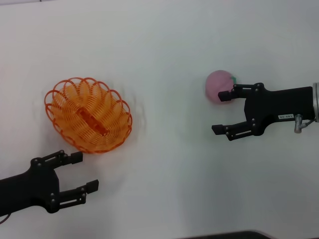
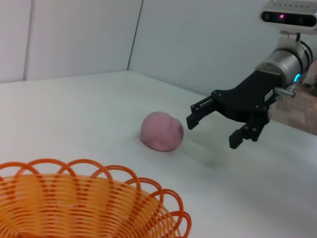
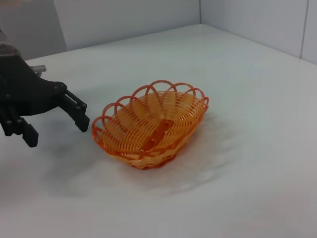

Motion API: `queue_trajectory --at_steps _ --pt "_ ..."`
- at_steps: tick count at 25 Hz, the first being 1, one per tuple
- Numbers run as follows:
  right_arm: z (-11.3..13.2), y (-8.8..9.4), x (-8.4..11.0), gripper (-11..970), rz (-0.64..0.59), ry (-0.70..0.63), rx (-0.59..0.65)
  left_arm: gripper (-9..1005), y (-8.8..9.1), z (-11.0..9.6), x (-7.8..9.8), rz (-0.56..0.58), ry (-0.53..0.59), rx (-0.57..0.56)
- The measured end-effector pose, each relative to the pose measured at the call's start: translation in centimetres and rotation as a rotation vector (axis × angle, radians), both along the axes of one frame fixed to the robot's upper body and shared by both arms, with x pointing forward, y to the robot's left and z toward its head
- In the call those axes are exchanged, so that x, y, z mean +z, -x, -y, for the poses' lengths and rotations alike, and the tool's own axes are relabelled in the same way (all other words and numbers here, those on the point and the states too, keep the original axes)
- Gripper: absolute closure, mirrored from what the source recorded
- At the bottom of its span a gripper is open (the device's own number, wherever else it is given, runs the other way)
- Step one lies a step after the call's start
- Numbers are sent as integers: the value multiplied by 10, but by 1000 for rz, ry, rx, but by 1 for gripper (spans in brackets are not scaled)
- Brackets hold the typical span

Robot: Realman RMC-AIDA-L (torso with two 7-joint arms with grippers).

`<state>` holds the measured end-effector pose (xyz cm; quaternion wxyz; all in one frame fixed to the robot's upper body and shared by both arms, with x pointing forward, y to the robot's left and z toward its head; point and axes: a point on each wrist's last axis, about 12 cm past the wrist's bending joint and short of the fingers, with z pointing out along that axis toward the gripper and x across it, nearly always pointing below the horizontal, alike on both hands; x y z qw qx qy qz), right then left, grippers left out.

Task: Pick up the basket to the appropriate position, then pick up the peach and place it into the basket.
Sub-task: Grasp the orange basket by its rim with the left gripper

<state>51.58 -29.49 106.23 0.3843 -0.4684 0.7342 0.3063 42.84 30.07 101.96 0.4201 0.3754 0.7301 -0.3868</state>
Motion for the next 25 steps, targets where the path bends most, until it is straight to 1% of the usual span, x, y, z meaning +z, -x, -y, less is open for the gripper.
queue_trajectory --at_steps 10,14,17,21,25 --pt "-2 0 0 17 0 6 14 186 1 -2 0 2 1 15" --pt "-3 0 0 18 0 5 15 186 1 -6 2 -32 37 63" --pt "-3 0 0 19 1 5 16 187 -1 -12 6 -116 98 145" --pt "-3 0 0 21 0 4 15 187 -9 -26 12 -278 191 283" --pt "-3 -1 0 22 -1 4 15 187 -16 -34 16 -403 254 367"
